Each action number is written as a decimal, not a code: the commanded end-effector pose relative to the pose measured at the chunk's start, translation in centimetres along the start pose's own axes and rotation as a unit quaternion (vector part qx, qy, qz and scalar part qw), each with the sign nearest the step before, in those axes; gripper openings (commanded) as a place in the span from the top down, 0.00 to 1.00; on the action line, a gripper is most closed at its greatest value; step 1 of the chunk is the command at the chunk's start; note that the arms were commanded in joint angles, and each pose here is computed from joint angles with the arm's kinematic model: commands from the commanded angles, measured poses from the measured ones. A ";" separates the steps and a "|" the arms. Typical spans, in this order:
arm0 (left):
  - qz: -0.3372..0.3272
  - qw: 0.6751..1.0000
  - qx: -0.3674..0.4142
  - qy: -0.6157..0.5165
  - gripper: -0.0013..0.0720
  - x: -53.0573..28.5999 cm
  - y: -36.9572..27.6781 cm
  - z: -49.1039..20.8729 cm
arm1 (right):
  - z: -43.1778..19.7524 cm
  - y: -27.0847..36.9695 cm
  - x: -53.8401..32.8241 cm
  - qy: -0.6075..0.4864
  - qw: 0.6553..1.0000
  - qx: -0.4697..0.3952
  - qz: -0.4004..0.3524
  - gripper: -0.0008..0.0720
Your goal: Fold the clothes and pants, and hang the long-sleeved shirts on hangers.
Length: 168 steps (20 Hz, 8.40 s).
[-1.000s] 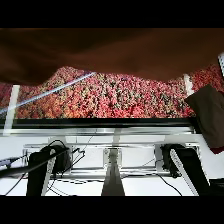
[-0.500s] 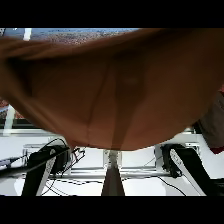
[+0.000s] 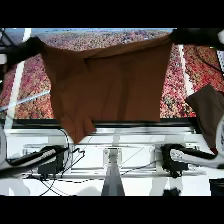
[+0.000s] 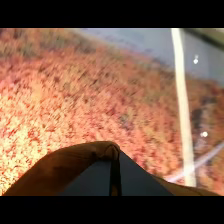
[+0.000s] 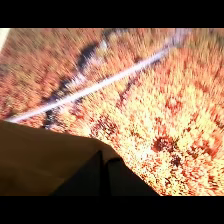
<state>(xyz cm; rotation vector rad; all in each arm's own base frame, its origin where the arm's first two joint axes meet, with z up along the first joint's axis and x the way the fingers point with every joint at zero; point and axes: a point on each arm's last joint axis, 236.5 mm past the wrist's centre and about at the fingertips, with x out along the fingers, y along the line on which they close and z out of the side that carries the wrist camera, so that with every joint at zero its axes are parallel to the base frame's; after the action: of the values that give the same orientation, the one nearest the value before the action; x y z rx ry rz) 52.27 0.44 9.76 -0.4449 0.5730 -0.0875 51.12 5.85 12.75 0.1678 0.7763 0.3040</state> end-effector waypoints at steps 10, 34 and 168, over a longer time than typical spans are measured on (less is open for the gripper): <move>0.034 0.972 0.094 0.213 0.96 6.7 4.3 -14.6 | -8.4 -7.4 12.9 0.085 0.994 0.039 -0.048 0.97; 0.087 0.952 0.067 0.284 0.42 -10.1 9.4 -10.5 | -25.1 -9.8 1.1 0.397 0.894 0.193 0.083 0.43; -0.218 0.918 0.139 0.299 0.96 2.0 -20.4 -17.1 | -9.4 15.1 10.7 0.126 0.980 0.028 0.153 0.97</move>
<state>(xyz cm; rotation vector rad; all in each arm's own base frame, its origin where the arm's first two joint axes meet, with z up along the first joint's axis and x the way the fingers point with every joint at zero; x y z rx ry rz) 42.01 -19.27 7.52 -0.1775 1.1266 -0.7443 46.96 30.35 2.45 0.2791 0.9806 0.6813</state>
